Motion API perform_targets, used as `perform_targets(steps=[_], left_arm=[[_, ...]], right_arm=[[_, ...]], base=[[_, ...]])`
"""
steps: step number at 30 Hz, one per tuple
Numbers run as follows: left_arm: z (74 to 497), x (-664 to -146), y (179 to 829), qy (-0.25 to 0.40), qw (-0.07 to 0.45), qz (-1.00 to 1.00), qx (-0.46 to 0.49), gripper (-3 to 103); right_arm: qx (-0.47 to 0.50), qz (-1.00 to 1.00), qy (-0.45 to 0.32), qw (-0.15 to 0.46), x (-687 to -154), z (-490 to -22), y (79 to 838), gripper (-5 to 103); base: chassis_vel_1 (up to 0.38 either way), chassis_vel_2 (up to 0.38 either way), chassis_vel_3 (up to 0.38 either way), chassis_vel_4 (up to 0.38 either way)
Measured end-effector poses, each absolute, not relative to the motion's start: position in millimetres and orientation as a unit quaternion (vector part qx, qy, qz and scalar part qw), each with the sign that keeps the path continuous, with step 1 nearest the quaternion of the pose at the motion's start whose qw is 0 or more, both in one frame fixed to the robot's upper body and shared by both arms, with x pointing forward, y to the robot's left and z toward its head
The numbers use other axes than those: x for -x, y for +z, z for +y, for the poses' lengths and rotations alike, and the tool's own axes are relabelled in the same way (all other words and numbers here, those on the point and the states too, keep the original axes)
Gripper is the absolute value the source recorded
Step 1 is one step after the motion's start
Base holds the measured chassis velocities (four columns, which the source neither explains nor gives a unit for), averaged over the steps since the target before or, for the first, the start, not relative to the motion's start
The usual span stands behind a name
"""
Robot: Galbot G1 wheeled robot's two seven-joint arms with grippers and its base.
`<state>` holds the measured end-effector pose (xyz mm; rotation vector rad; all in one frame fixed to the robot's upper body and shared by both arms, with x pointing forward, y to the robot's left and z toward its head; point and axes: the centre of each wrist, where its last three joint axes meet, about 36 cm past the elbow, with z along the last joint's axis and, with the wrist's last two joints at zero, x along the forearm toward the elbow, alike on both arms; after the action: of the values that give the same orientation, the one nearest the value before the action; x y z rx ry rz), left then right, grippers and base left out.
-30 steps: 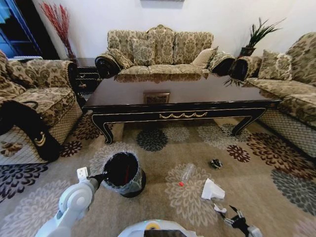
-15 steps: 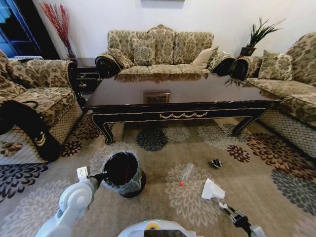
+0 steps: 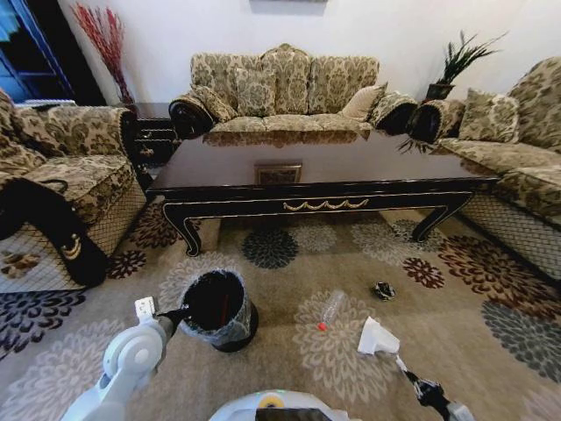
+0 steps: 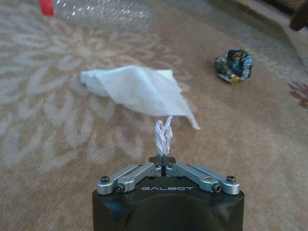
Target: Move to the front of the table and pick up the trash from the floor, then place it into the trash bin.
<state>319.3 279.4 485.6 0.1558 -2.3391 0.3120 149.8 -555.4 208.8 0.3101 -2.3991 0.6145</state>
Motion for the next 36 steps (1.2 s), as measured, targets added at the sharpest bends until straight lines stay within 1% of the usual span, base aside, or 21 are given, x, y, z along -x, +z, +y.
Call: perform_targets(steps=[4,5,7,10,11,15,16,19,22,27,29,32,33,36], left_arm=[[275,-320,486,0.118,0.378,-0.917,-0.052,3],[271,-321,487,0.112,0.378,-0.918,-0.046,3],[269,-322,487,0.108,0.377,-0.919,-0.044,3],[260,-329,486,0.087,0.377,-0.922,-0.026,3],[260,-329,486,0.087,0.377,-0.922,-0.026,3],[248,-343,492,0.062,0.367,-0.928,-0.003,3],[248,-343,492,0.062,0.367,-0.928,-0.003,3],[241,-350,498,0.044,0.359,-0.932,0.015,3],[236,-355,503,0.040,0.359,-0.932,0.034,3],[225,-377,504,0.017,0.368,-0.927,0.073,3],[224,-378,504,0.016,0.368,-0.927,0.076,3],[215,-389,507,0.000,0.363,-0.926,0.103,3],[215,-389,507,0.000,0.363,-0.926,0.103,3],[209,-394,507,-0.010,0.362,-0.925,0.114,3]], right_arm=[[-0.117,-0.917,0.232,0.302,-153,-556,219,0],[-0.117,-0.923,0.227,0.286,-159,-554,228,0],[-0.118,-0.927,0.224,0.276,-163,-551,234,0],[-0.128,-0.944,0.198,0.233,-179,-531,264,0],[-0.128,-0.944,0.198,0.233,-179,-531,264,0],[-0.161,-0.950,0.193,0.183,-207,-509,298,0],[-0.161,-0.950,0.193,0.183,-207,-509,298,0],[-0.182,-0.952,0.194,0.148,-236,-497,321,0],[-0.193,-0.953,0.194,0.132,-252,-488,337,0],[-0.225,-0.953,0.185,0.080,-288,-456,380,0],[-0.228,-0.953,0.184,0.076,-290,-454,383,0],[-0.252,-0.950,0.179,0.047,-308,-432,408,0],[-0.252,-0.950,0.179,0.047,-308,-432,408,0],[-0.273,-0.946,0.174,0.022,-321,-410,430,0]], base=[[0.000,0.000,0.000,0.000],[0.000,0.000,0.000,0.000],[0.000,0.000,0.000,0.000],[0.000,0.000,0.000,0.000],[0.000,0.000,0.000,0.000],[0.000,0.000,0.000,0.000],[0.000,0.000,0.000,0.000],[0.000,0.000,0.000,0.000],[0.000,0.000,0.000,0.000],[0.000,0.000,0.000,0.000],[0.000,0.000,0.000,0.000],[0.000,0.000,0.000,0.000],[0.000,0.000,0.000,0.000],[0.000,0.000,0.000,0.000]])
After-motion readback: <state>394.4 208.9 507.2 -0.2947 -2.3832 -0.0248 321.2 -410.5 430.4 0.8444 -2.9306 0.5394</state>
